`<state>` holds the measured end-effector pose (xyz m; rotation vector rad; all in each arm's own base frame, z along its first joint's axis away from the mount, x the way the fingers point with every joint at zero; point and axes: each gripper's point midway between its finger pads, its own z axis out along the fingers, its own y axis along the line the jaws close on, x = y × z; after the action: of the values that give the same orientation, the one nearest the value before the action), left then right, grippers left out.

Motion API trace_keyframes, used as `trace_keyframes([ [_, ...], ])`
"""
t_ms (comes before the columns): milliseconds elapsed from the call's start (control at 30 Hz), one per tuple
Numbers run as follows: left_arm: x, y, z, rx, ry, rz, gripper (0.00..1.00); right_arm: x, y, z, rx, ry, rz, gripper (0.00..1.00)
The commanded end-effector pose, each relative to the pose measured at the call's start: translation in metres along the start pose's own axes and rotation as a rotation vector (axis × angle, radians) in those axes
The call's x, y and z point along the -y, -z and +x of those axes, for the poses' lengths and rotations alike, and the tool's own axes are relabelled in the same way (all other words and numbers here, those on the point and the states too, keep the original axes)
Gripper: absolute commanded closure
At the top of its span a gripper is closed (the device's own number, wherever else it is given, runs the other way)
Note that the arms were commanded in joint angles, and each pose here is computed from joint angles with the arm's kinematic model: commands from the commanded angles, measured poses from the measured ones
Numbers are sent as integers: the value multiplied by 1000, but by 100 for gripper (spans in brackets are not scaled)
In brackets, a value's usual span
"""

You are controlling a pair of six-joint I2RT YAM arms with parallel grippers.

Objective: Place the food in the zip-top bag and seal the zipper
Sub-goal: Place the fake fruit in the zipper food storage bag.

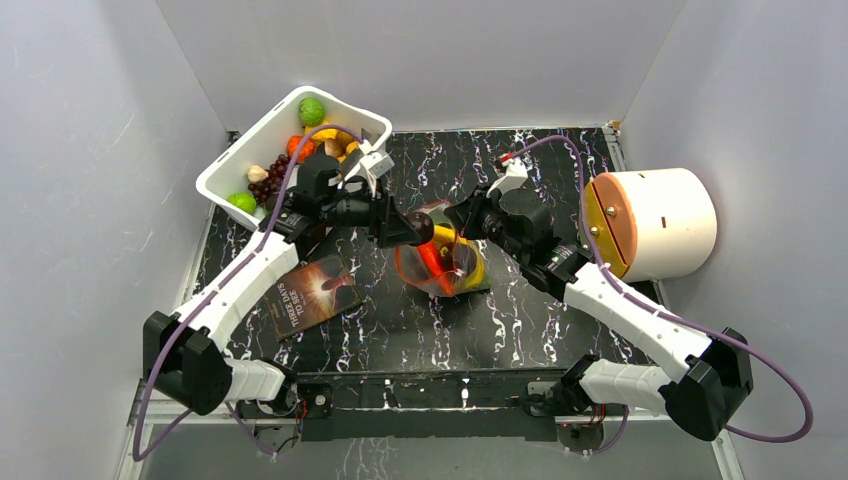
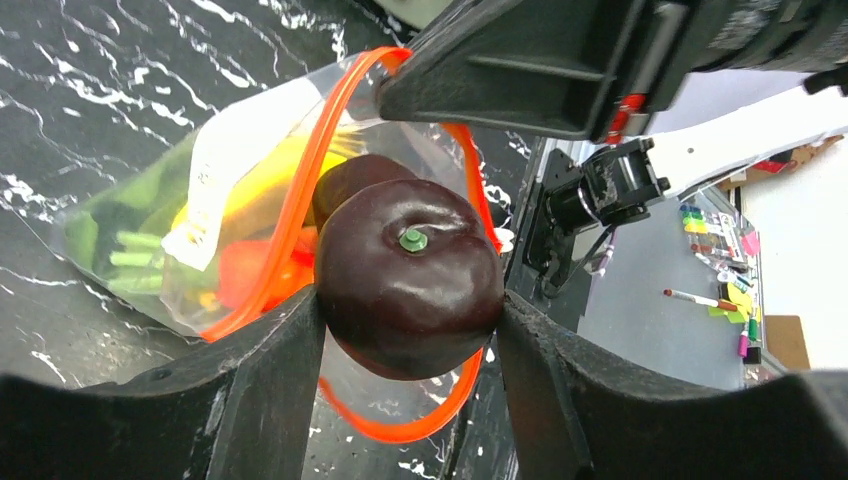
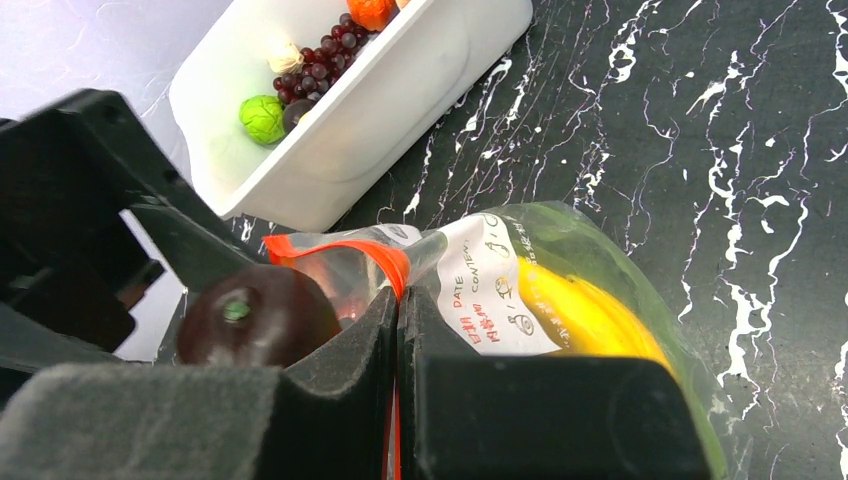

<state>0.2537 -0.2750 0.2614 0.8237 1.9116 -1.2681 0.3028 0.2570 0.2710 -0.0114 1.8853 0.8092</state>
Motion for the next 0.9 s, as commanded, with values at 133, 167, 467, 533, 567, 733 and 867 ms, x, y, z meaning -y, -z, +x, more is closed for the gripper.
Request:
trace_keyframes([
  [133,-19,-6,-6,-32,-39,-159,23,-25,7,-43,134,2,-78,100],
  [167,-18,-6,-8,-20,-56,-170,20,-25,6,-43,133,2,-75,100],
  [467,-26,16,-18,32,-103,-349,14,-24,6,-43,131,17,-74,100],
  [533,-36,27,-16,36,-100,-434,16,-25,6,-44,130,26,-76,100],
  [567,-39,31,-16,40,-104,-463,17,-25,6,-44,130,28,-75,100],
  [733,-46,34,-4,17,-117,-493,28,-25,3,-42,125,29,-76,100],
  [867,-52,26,10,-45,-61,-481,43,-29,3,-47,135,22,-89,100],
])
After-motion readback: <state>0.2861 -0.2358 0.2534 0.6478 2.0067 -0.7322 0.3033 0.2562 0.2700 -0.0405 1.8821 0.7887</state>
